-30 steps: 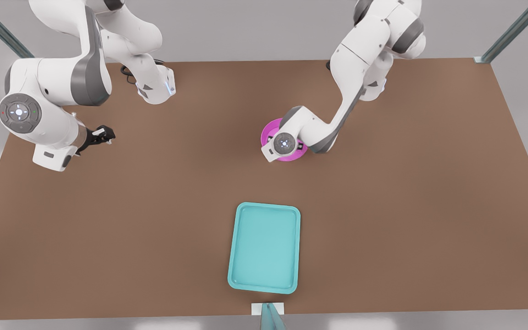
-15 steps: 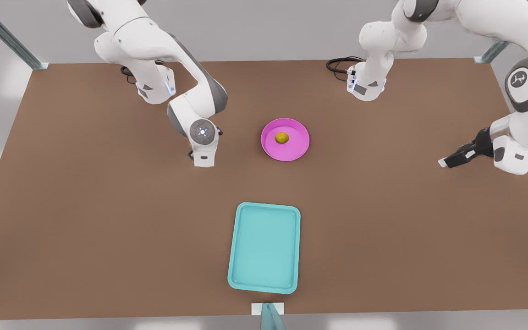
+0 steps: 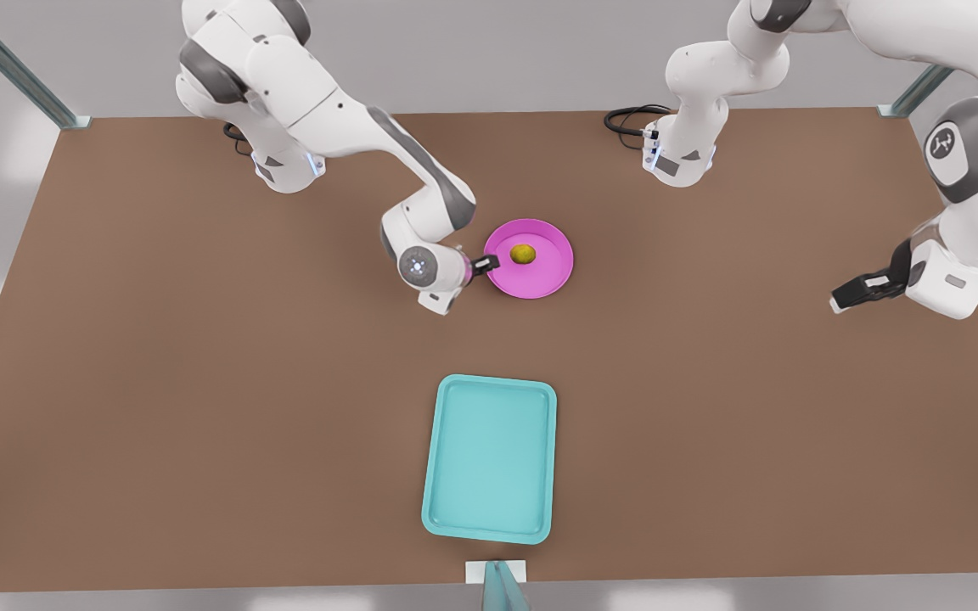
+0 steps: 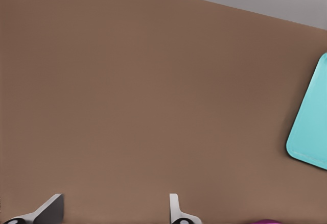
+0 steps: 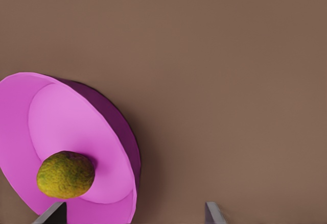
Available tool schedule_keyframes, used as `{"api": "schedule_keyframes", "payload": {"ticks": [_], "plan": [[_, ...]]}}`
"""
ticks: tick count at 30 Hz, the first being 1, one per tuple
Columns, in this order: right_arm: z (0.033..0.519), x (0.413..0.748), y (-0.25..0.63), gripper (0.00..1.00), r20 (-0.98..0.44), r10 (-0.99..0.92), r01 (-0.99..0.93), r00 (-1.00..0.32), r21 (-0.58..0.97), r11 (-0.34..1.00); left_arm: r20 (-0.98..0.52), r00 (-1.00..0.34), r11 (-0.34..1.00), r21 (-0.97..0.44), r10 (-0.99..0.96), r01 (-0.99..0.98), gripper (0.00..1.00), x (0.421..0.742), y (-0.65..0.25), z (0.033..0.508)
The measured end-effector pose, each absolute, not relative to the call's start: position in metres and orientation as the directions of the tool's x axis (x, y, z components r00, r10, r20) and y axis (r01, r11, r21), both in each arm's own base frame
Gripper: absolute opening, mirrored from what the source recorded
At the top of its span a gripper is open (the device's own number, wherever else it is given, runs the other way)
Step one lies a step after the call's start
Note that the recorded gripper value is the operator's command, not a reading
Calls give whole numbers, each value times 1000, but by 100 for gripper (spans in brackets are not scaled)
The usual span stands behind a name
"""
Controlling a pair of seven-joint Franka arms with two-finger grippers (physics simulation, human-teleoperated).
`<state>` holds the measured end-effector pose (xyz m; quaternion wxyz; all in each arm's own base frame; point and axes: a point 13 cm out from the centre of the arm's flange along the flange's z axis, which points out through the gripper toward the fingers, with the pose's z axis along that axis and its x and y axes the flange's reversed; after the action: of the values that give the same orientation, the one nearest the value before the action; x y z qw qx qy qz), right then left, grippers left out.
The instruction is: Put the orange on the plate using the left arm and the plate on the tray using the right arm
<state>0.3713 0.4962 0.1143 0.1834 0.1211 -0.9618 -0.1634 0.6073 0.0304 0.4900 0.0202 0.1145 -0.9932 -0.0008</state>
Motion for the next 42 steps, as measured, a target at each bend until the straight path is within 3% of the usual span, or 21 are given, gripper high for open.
{"api": "schedule_keyframes", "payload": {"ticks": [15, 31, 32, 33, 42], "plan": [[57, 337, 522, 100, 375, -181, -70, -909, 291, 954, 27, -992, 992, 3, -126, -126, 100, 611, 33, 489], [46, 320, 537, 100, 394, -154, -46, -906, 268, 962, 19, -997, 997, 5, -77, -77, 100, 611, 33, 494], [46, 320, 537, 83, 395, -153, -45, -906, 269, 962, 19, -997, 997, 6, -75, -75, 100, 611, 33, 494], [46, 320, 538, 73, 396, -152, -44, -906, 270, 962, 19, -997, 997, 6, -74, -74, 100, 611, 34, 494], [49, 322, 538, 24, 410, -143, -24, -901, 282, 959, 20, -998, 998, 7, -61, -61, 100, 611, 34, 493]]}}
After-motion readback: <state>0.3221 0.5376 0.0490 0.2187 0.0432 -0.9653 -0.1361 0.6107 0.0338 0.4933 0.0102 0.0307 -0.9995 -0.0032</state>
